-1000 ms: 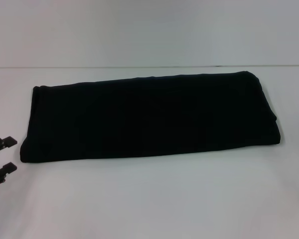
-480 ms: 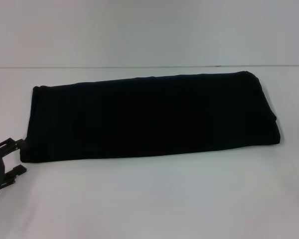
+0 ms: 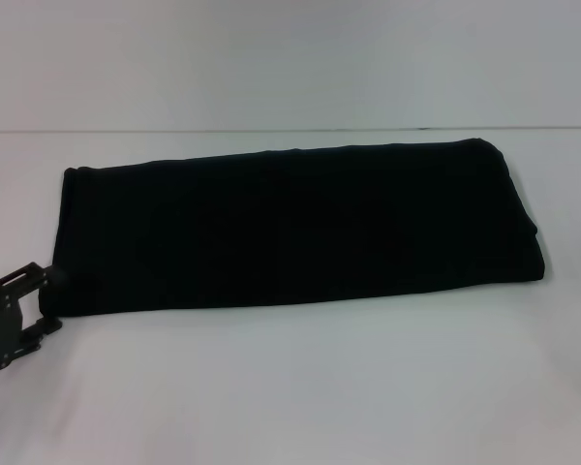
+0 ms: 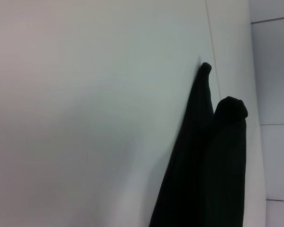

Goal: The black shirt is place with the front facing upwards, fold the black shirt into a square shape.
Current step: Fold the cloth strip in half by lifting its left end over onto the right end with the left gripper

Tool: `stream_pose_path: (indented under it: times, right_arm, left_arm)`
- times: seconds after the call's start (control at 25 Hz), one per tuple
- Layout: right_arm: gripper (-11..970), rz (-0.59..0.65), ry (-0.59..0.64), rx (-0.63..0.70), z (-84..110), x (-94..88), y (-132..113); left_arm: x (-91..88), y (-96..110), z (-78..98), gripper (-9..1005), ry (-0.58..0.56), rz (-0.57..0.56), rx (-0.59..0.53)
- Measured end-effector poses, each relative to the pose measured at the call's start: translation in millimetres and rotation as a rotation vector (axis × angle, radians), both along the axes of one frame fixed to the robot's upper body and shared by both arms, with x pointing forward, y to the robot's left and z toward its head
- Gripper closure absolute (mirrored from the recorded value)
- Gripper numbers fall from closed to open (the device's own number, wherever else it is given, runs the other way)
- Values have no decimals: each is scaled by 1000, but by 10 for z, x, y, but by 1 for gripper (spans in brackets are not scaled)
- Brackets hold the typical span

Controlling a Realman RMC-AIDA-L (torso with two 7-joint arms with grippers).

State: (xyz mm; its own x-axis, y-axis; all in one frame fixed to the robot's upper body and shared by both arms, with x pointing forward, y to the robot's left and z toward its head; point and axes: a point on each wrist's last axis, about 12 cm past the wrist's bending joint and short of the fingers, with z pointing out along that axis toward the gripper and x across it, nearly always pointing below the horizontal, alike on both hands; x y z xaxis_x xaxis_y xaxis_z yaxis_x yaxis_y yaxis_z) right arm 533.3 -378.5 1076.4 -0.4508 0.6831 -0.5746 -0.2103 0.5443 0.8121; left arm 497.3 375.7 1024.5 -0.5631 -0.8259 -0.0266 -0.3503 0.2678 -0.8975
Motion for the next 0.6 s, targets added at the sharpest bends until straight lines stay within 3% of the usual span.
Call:
stream_pose_path:
  times: [0.6]
  right_arm:
    - [259, -2, 1, 1, -4, -5, -12]
  left_arm:
    - [241, -153, 61, 213, -52, -24, 14]
